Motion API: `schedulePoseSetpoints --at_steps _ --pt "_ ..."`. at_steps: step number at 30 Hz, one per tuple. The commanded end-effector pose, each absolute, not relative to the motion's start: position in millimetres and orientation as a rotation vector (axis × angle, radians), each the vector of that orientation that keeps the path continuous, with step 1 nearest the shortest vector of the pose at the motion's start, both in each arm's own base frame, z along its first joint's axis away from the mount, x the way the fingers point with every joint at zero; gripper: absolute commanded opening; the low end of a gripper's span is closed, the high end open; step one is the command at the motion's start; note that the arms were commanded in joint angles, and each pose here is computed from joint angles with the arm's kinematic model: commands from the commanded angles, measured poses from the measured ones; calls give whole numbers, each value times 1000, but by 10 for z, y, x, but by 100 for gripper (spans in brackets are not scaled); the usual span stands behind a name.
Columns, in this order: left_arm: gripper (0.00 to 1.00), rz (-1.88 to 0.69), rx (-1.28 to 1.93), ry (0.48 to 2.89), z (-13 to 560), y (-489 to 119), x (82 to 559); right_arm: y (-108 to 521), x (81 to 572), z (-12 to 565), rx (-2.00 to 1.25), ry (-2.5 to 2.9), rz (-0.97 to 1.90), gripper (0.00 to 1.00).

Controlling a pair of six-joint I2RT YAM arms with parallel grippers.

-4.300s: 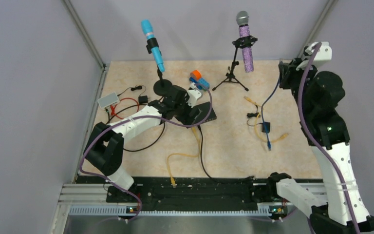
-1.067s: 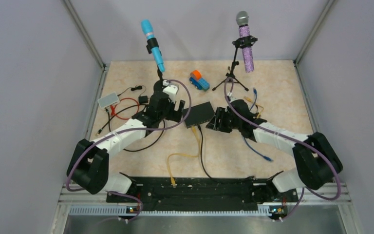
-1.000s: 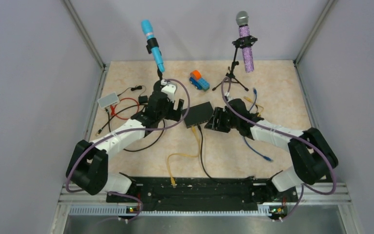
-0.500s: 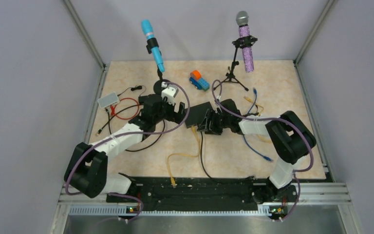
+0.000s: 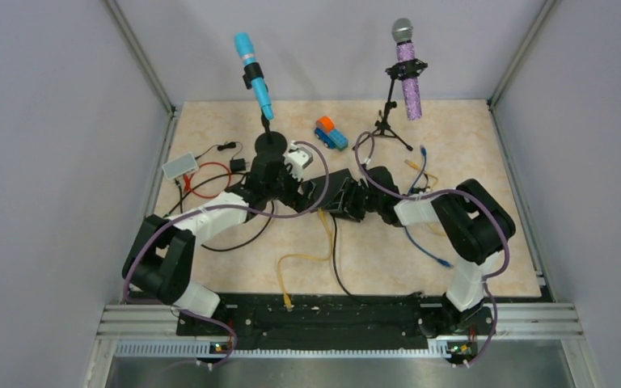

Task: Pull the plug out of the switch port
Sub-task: Pull the connector from the switch port.

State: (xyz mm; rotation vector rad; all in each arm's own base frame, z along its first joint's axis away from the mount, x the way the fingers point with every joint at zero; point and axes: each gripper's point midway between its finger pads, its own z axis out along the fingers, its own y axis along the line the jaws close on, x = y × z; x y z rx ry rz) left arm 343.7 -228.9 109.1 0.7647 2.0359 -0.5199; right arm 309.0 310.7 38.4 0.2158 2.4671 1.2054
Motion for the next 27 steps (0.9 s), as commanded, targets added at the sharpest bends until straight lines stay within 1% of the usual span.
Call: schedulePoseSetpoints --at_steps 1,7,11,13,17,24,27 --pt "99 -498 949 2036 1061 -2380 3412 2971 3154 318 333 2422 1202 50" --pt "99 -387 1070 2034 940 -2382 3495 2866 3173 283 396 2402 1216 48" --pt "99 -337 1172 2105 785 -2381 3510 2869 3179 243 410 2415 1224 46" --pt "98 -313 1166 2150 744 -2384 3562 2877 3178 241 410 2414 1231 44" --pt "98 -355 1147 2195 724 -2470 3598 2882 3187 253 413 2410 1238 42" --pt "93 -395 1113 2269 558 -2499 3557 2928 3244 266 433 2396 1265 40" --pt "92 -413 1093 2305 497 -2494 3515 2959 3260 261 444 2385 1295 38"
